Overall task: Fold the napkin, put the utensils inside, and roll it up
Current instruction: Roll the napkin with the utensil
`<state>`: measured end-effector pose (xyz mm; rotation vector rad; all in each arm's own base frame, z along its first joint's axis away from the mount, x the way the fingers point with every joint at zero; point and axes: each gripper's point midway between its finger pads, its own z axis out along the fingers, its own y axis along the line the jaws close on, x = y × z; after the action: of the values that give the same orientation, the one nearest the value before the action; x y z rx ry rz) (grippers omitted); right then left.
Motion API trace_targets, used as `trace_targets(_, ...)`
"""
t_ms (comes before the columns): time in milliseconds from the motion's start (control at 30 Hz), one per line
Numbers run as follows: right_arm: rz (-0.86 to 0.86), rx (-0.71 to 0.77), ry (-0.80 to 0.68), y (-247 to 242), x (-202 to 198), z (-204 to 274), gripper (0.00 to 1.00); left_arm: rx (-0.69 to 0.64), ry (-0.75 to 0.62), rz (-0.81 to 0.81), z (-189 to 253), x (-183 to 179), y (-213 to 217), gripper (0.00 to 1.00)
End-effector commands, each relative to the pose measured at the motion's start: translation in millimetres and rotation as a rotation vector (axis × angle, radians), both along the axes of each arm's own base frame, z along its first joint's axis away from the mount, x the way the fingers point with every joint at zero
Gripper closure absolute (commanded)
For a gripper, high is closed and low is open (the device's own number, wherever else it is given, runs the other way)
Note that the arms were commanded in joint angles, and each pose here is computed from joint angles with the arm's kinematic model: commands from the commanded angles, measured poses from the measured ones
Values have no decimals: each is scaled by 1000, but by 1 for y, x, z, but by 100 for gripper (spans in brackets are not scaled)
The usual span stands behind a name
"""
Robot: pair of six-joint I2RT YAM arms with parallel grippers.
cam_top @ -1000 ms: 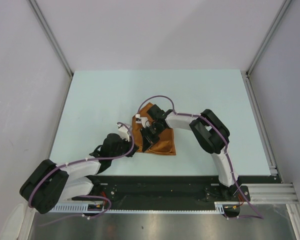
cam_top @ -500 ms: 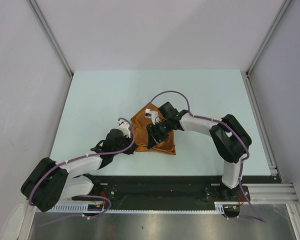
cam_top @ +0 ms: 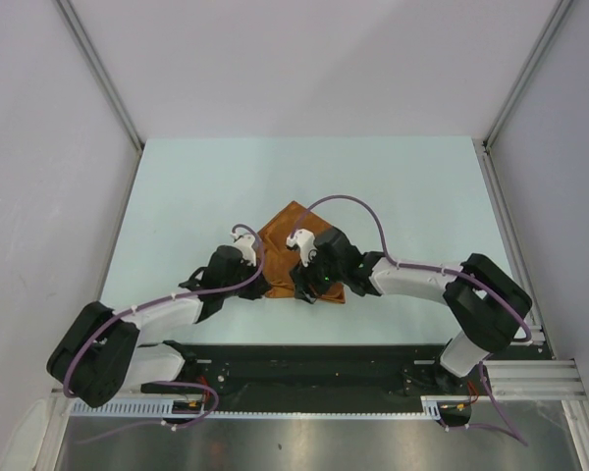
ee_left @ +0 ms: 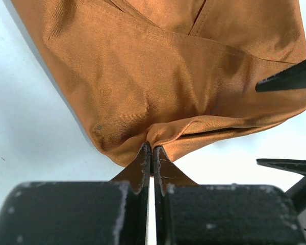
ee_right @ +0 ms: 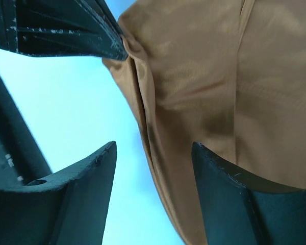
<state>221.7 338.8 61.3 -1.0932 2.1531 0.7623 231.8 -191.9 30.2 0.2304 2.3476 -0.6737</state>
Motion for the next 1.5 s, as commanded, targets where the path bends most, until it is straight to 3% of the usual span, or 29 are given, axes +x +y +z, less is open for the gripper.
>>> trace_targets(0,29,27,-220,15,17,24,35,-37,8,-4,10,6,-6,100)
trace_targets(600,114,-143,-246,19,1,-18,39,-64,34,15,8,8,-3,100)
trace_targets(700,111,-159,-242,18,2,-25,44,-68,31,14,9,8,-3,100)
trace_targets(767,114,-174,-229,19,2,-30,60,-79,19,5,11,9,-4,100)
trace_targets(800,130,-180,-209,20,-1,-32,66,-89,14,-6,14,8,-7,98)
trace_targets(833,144,-202,-180,17,-6,-37,79,-95,3,-6,16,10,-7,91)
trace_targets(900,180,-217,-130,18,-14,-39,89,-96,-19,9,22,12,-5,74)
trace_targets(933,186,-220,-114,18,-16,-39,94,-95,-28,23,24,14,-3,70)
trace_targets(1000,199,-230,-52,18,-23,-39,99,-93,-67,57,31,17,4,56)
trace_targets(1067,202,-231,-1,17,-26,-38,100,-90,-84,78,34,15,9,47)
trace_targets(1100,215,-219,53,19,-33,-36,100,-99,-116,88,42,16,12,37)
trace_targets(1233,232,-191,193,23,-41,-26,100,-110,-170,116,50,9,21,26)
trace_targets(1467,259,-156,403,34,-48,-16,100,-119,-147,109,38,-6,26,23)
